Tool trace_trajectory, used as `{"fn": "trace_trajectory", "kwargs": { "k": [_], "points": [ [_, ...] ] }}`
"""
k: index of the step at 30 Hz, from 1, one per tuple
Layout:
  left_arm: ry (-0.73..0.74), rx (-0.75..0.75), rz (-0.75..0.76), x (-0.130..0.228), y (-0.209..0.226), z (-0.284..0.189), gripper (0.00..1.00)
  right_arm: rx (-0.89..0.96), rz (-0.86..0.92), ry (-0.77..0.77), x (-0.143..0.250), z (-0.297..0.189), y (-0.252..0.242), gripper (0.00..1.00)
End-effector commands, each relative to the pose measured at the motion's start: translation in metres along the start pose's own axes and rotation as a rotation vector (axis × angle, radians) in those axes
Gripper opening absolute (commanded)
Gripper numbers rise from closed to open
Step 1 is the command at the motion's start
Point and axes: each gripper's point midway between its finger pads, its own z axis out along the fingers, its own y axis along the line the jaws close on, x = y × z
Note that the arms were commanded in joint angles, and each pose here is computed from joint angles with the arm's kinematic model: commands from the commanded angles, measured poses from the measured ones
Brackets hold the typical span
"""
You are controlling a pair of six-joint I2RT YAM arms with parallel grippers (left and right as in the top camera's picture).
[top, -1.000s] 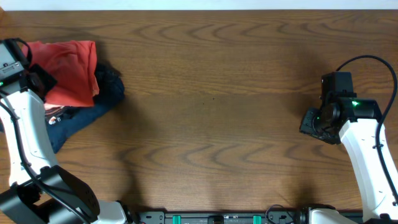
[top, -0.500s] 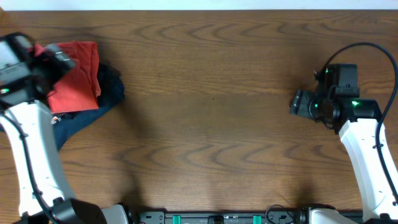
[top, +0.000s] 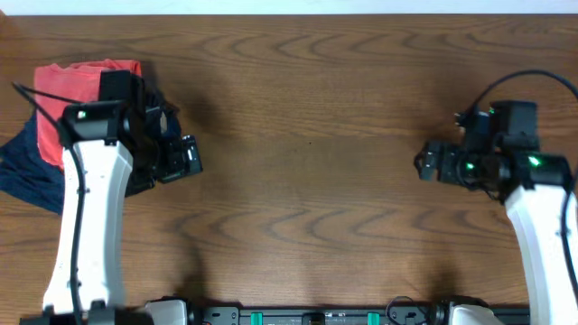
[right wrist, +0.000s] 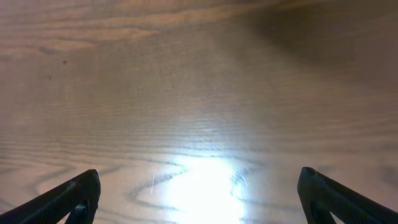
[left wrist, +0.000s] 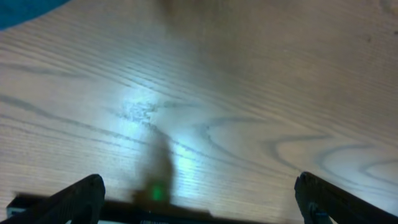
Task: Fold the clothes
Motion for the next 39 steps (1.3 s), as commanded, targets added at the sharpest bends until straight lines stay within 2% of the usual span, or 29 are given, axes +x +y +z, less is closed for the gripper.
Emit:
{"fn": "trace_trajectory", "kwargs": {
  "k": [1,8,11,16,23,31,34,39],
  "points": [
    [-0.145,0.022,0.039,0.017,0.002,-0.026,0.98,0.046,0.009,-0.135,-0.001,-0.040,-0.004,0.99],
    [-0.600,0.152,0.127,0.055,-0.006,-0.064,0.98,0.067,-0.022,-0.465,0.014,-0.101,-0.003,0.99],
    [-0.780,0.198,0.151,0.065,-0.006,-0.082,0.98,0.060,-0.031,-0.518,0.025,-0.105,-0.003,0.99],
    [-0.935,0.235,0.168,0.098,0.000,-0.105,0.98,0.065,-0.024,-0.478,0.048,-0.100,-0.007,0.99],
    [-0.975,0.245,0.172,0.115,0.005,-0.108,0.98,0.083,-0.002,-0.353,0.076,-0.088,-0.012,0.99],
    [-0.970,0.244,0.172,0.115,0.005,-0.107,0.98,0.091,0.006,-0.299,0.089,-0.084,-0.015,0.99],
    [-0.970,0.244,0.171,0.115,0.005,-0.107,0.98,0.103,-0.013,-0.327,0.084,-0.086,-0.016,0.99],
    [-0.970,0.244,0.172,0.115,0.005,-0.107,0.98,0.039,-0.173,-0.546,0.055,-0.091,0.004,0.99]
  ]
}}
